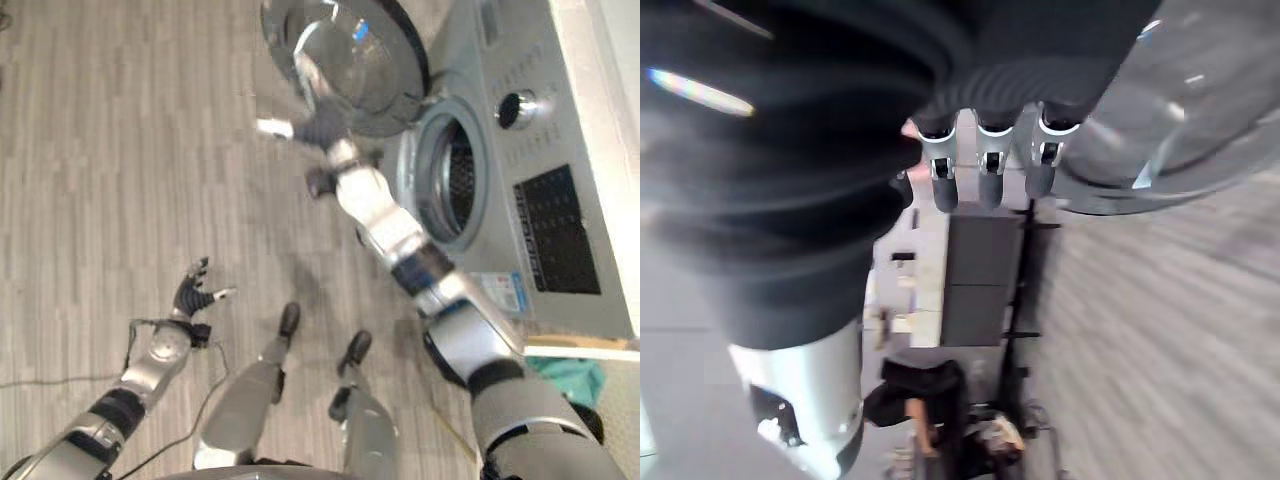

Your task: Grab the laundry basket,head to the washer,open it,put in the laundry and shut it.

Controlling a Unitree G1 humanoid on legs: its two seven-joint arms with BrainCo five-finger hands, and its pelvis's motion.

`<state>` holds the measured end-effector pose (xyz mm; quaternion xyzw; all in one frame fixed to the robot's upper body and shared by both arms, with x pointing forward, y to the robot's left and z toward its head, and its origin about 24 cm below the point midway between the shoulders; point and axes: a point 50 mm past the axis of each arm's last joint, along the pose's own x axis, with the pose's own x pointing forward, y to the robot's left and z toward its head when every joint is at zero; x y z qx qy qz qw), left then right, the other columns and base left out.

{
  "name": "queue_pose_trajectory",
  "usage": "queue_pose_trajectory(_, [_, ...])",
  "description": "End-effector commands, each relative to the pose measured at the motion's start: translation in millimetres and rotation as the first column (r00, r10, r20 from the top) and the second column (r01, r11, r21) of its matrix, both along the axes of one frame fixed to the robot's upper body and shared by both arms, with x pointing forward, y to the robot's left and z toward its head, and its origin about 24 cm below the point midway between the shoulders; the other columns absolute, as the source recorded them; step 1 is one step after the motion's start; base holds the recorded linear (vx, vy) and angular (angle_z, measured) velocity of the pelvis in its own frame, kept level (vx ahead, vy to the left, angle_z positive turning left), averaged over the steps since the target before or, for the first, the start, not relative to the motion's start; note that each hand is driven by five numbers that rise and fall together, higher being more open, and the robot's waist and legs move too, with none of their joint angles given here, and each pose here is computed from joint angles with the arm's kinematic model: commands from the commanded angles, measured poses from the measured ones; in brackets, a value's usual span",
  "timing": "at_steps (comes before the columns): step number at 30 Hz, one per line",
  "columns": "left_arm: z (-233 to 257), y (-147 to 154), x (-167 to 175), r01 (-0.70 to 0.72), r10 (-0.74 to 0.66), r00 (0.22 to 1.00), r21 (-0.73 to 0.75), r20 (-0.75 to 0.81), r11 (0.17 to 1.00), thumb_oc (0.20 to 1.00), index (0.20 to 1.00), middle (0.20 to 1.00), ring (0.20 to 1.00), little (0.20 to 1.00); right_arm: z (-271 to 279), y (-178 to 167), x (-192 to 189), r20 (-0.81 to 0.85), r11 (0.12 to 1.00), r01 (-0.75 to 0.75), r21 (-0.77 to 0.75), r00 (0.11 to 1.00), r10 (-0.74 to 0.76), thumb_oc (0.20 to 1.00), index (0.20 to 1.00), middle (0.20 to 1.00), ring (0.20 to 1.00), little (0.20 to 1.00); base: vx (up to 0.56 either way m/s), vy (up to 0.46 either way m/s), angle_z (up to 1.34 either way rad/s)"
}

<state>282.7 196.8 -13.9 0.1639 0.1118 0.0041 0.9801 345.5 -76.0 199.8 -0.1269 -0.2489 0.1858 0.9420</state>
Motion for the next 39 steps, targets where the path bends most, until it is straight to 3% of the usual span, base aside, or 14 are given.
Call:
queue_pose_trajectory(1, [11, -1, 6, -0.002, 0.000, 0.998, 0.033, 0.064, 0.999, 1.000, 1.000, 1.000, 1.000, 1.000, 1, 15, -15, 0.103, 0.982, -0.104, -0.159, 0.987, 0.122, 1.000, 1.000, 1.000, 1.000, 1.000, -0.01, 0.008, -0.74])
queue_pose_trajectory(5, [31, -12, 25, 0.029, -0.042, 0.989, 0.097, 0.139, 0.995, 1.000, 1.000, 1.000, 1.000, 1.000, -52, 3, -32, -0.011, 0.963, -0.113, -0.246, 0.993, 0.114, 1.000, 1.000, 1.000, 1.000, 1.000, -0.02, -0.002, -0.52])
queue_pose_trajectory(10, [84, -4, 69, -0.048, -0.015, 0.959, 0.215, 0.283, 0.975, 1.000, 1.000, 1.000, 1.000, 1.000, -89, -14, -38, -0.095, 0.950, -0.067, -0.304, 0.995, 0.040, 1.000, 1.000, 1.000, 1.000, 1.000, -0.04, 0.020, -0.64])
queue_pose_trajectory(14, [124, 27, 93, -0.162, 0.054, 0.941, 0.306, 0.333, 0.938, 1.000, 1.000, 1.000, 1.000, 1.000, -108, -29, -44, -0.166, 0.959, -0.045, -0.279, 0.986, -0.002, 1.000, 1.000, 1.000, 1.000, 1.000, -0.02, 0.008, -0.30])
queue_pose_trajectory(15, [152, 69, 100, -0.281, 0.145, 0.929, 0.394, 0.341, 0.875, 1.000, 1.000, 1.000, 1.000, 1.000, -127, -50, -53, -0.238, 0.966, -0.007, -0.259, 0.970, -0.056, 1.000, 1.000, 1.000, 1.000, 1.000, 0.00, 0.035, -0.25])
queue_pose_trajectory(16, [152, 68, 101, -0.281, 0.144, 0.929, 0.394, 0.341, 0.875, 1.000, 1.000, 1.000, 1.000, 1.000, -127, -50, -53, -0.238, 0.966, -0.007, -0.258, 0.970, -0.057, 1.000, 1.000, 1.000, 1.000, 1.000, 0.01, 0.049, -0.33])
queue_pose_trajectory(20, [168, 123, 86, -0.431, 0.296, 0.887, 0.408, 0.353, 0.805, 1.000, 1.000, 1.000, 1.000, 1.000, -140, -72, -66, -0.292, 0.974, 0.038, -0.224, 0.951, -0.104, 1.000, 1.000, 1.000, 1.000, 1.000, 0.03, 0.005, -0.31])
queue_pose_trajectory(21, [168, 123, 86, -0.431, 0.296, 0.888, 0.408, 0.353, 0.805, 1.000, 1.000, 1.000, 1.000, 1.000, -140, -72, -67, -0.292, 0.974, 0.037, -0.224, 0.951, -0.104, 1.000, 1.000, 1.000, 1.000, 1.000, 0.07, -0.013, -0.19])
queue_pose_trajectory(26, [147, 165, 56, -0.519, 0.426, 0.853, 0.411, 0.301, 0.749, 1.000, 1.000, 1.000, 1.000, 1.000, -135, -88, -73, -0.267, 0.972, 0.083, -0.219, 0.953, -0.142, 1.000, 1.000, 1.000, 1.000, 1.000, 0.04, 0.020, -0.14])
queue_pose_trajectory(33, [118, 186, 28, -0.612, 0.554, 0.791, 0.359, 0.260, 0.705, 1.000, 1.000, 1.000, 1.000, 1.000, -124, -96, -75, -0.235, 0.982, 0.155, -0.106, 0.956, -0.176, 1.000, 1.000, 1.000, 1.000, 1.000, 0.03, 0.034, 0.07])
queue_pose_trajectory(39, [125, 198, 21, -0.649, 0.583, 0.760, 0.370, 0.287, 0.665, 1.000, 1.000, 1.000, 1.000, 1.000, -125, -99, -78, -0.239, 0.981, 0.173, -0.088, 0.952, -0.189, 1.000, 1.000, 1.000, 1.000, 1.000, 0.00, 0.003, 0.24])
